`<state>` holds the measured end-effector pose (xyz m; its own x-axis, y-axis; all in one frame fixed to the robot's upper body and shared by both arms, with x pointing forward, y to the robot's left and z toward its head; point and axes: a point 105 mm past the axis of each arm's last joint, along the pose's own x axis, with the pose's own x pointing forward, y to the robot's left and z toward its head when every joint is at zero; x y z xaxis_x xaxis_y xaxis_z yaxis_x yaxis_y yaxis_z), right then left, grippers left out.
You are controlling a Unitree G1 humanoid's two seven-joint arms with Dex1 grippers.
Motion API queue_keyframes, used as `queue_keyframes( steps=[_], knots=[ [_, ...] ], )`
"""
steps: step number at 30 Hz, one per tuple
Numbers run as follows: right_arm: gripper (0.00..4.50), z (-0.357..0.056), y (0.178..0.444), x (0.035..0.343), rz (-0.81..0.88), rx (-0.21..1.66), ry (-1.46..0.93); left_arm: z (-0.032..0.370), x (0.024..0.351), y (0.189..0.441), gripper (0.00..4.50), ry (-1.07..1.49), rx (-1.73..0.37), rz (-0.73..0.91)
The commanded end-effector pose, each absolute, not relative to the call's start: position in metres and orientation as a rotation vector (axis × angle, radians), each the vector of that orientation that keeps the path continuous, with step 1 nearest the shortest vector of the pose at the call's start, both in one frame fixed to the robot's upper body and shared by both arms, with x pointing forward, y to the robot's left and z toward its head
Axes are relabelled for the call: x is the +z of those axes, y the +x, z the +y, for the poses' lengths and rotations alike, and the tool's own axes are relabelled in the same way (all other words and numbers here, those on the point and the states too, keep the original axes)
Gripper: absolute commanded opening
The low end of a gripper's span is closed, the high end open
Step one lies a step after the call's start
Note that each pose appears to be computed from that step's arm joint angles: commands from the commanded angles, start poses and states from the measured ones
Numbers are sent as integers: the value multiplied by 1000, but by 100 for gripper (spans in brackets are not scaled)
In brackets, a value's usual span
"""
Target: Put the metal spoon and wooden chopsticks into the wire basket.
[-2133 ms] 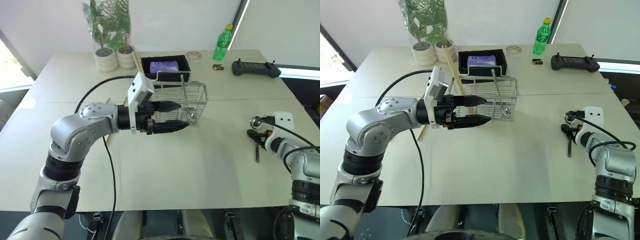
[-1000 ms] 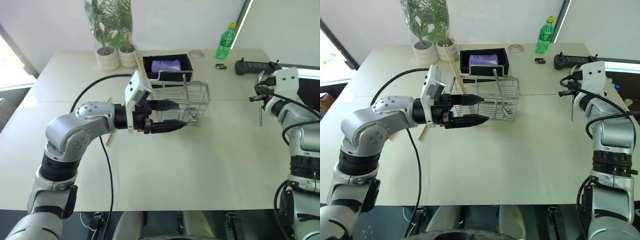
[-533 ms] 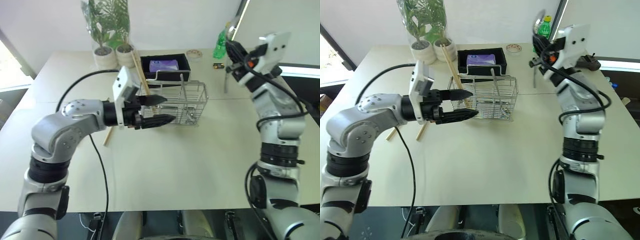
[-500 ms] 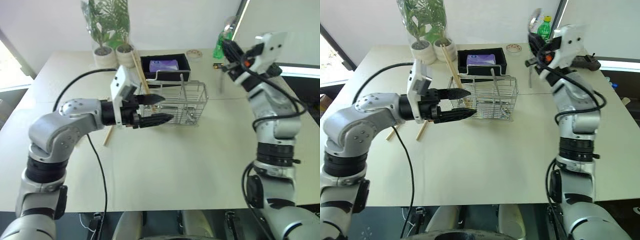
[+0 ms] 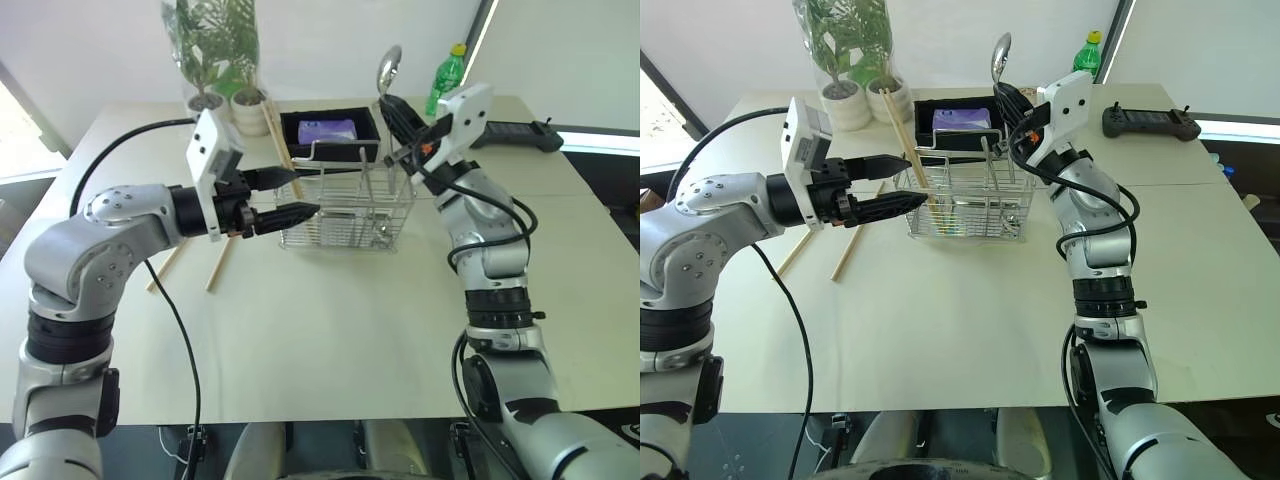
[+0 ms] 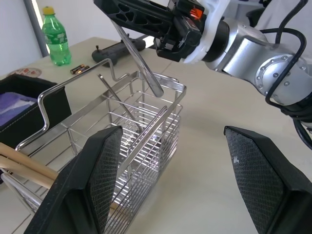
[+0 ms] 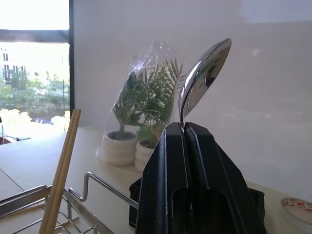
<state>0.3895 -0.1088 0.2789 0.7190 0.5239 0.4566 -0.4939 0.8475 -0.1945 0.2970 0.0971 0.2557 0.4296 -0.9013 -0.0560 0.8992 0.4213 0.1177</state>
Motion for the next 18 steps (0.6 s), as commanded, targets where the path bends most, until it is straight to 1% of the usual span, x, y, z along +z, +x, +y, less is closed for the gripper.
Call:
queue_keyframes(
  steps=[1, 4, 5, 11, 12, 18],
  knots=[
    [5, -110, 389, 296, -610, 545, -69, 98, 268, 293, 350, 150, -1121, -78],
    [88, -112, 393, 292, -603, 528, -65, 97, 269, 293, 350, 150, -1121, -80],
    [131, -113, 394, 291, -598, 524, -64, 97, 269, 293, 350, 150, -1122, -80],
    [436, -117, 396, 288, -593, 498, -72, 98, 269, 293, 350, 149, -1122, -81],
    [445, -118, 397, 288, -592, 493, -74, 98, 269, 293, 350, 148, -1121, -82],
    [445, -124, 394, 292, -591, 483, -95, 97, 267, 294, 350, 144, -1121, -82]
  ],
)
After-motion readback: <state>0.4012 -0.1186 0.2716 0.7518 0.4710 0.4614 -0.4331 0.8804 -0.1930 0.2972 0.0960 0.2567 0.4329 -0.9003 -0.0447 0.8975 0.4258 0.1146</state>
